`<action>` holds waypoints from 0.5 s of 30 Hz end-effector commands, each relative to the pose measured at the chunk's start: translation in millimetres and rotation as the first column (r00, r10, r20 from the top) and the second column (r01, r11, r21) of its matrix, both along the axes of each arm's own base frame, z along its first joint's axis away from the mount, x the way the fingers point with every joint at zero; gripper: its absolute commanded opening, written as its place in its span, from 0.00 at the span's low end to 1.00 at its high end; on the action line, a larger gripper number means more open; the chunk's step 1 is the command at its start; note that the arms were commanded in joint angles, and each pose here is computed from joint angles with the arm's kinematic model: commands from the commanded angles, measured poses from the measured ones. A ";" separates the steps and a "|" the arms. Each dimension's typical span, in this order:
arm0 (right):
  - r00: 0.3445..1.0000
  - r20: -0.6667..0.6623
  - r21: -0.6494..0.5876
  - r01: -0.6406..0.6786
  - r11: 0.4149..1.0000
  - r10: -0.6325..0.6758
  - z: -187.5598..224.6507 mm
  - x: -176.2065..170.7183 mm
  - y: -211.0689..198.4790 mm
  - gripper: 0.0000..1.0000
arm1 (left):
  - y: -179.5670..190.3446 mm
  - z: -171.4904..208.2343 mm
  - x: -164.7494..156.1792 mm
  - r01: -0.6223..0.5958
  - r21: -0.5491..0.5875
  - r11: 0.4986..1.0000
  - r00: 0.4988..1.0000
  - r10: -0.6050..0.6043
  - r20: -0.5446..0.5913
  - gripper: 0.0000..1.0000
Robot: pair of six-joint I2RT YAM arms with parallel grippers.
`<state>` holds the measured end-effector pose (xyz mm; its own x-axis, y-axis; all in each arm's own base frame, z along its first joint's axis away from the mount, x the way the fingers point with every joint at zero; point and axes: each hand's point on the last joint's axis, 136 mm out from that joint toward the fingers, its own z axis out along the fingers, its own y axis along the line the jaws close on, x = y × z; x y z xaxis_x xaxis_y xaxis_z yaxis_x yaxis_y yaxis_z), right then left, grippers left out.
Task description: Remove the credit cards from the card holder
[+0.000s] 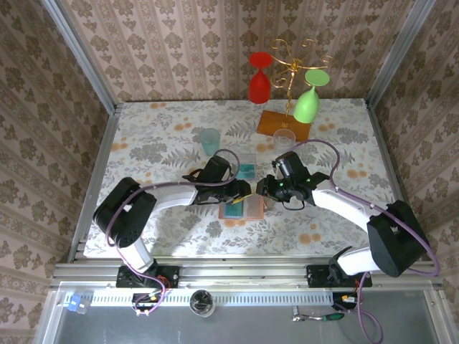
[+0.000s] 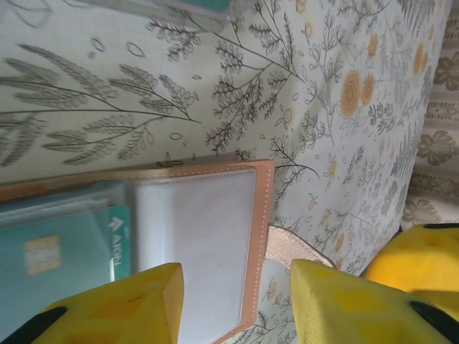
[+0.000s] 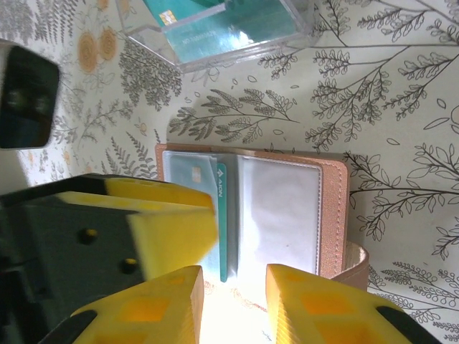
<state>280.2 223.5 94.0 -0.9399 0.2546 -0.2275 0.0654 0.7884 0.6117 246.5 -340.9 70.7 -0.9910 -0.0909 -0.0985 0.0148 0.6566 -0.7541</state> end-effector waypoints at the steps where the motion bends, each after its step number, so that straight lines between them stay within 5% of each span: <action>1: 1.000 -0.002 0.014 -0.022 1.000 0.022 4.0 3.6 12.6 0.29 | 14.8 7.7 -0.5 -0.007 -0.007 1.000 1.000 0.007 0.018 0.43; 15: 0.996 -0.026 -0.001 -0.087 0.996 0.087 -5.5 2.8 52.8 0.29 | 68.0 -3.1 -5.9 -0.081 0.032 0.996 0.997 0.080 0.011 0.34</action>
<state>278.4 266.8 85.5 -0.9652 0.1644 -0.2033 0.0090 0.7979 0.6027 247.6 -281.4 70.4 -0.9762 -0.1864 -0.1110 -0.0427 0.6668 -0.7440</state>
